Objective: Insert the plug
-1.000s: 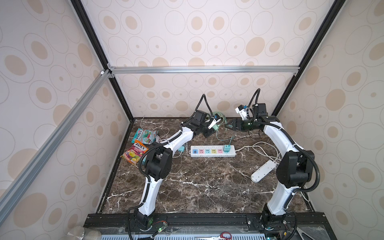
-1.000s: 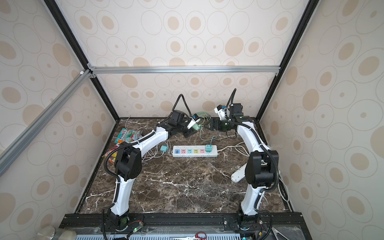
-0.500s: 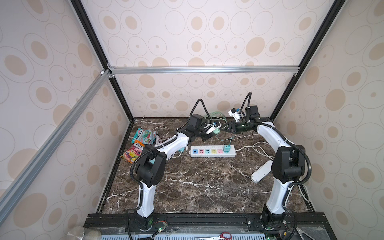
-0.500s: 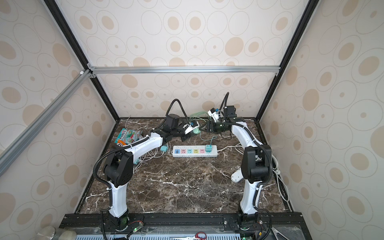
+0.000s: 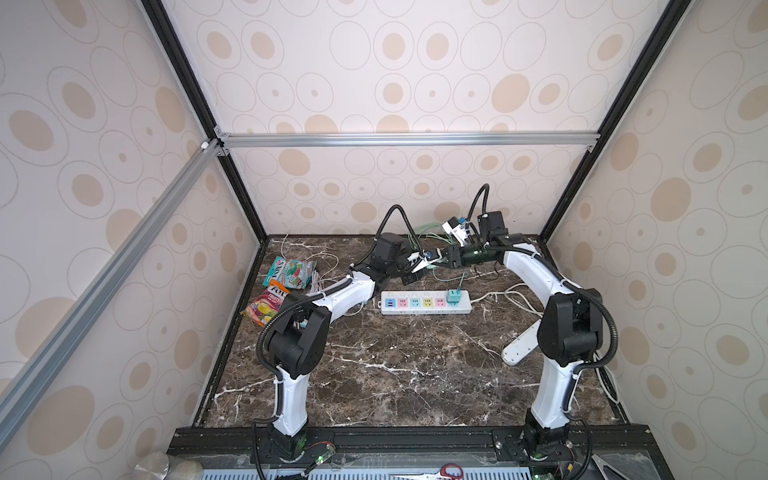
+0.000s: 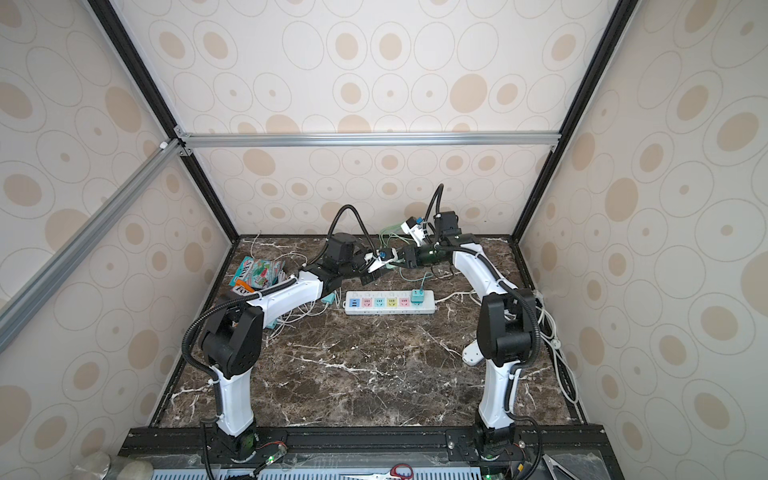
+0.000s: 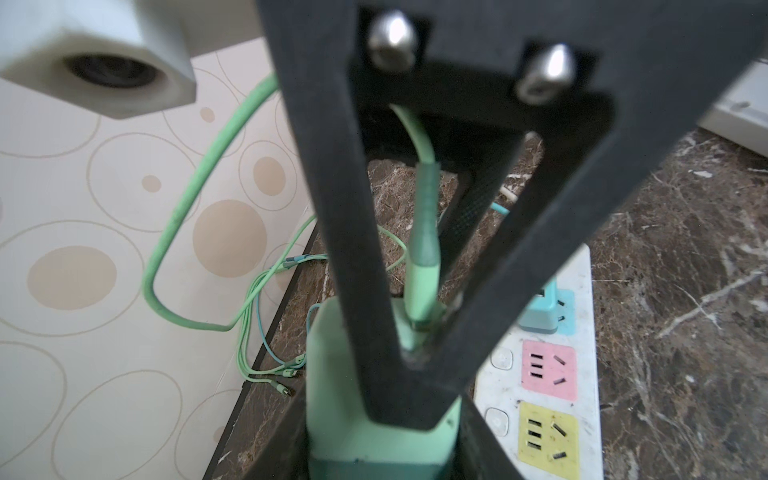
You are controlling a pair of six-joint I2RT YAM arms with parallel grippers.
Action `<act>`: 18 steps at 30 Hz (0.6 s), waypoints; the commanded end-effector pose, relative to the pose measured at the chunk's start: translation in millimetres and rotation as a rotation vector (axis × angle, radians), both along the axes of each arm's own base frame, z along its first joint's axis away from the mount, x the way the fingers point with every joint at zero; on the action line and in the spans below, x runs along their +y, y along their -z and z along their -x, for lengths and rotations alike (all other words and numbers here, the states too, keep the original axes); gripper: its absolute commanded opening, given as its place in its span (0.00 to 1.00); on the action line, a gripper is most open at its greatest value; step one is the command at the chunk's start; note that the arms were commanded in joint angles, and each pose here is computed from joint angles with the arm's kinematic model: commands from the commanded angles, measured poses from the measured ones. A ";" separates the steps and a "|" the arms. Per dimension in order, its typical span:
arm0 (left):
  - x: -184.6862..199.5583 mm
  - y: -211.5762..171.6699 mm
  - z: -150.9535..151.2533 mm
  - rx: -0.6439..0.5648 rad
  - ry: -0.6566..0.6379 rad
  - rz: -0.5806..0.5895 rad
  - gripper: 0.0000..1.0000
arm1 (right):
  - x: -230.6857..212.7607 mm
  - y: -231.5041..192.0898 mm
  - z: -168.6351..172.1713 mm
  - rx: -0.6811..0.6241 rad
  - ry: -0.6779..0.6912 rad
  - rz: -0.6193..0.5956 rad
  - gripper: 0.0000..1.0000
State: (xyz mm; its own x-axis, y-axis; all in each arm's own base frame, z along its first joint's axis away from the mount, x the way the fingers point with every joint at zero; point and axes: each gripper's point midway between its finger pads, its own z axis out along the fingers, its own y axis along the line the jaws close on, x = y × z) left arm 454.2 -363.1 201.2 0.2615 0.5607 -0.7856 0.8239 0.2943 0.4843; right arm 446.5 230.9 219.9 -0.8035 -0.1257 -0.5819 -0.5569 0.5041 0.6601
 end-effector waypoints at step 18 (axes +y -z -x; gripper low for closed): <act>17.8 -40.1 -13.7 -0.053 -0.167 0.100 0.38 | -3.0 5.2 -9.3 -0.143 -0.052 0.121 0.00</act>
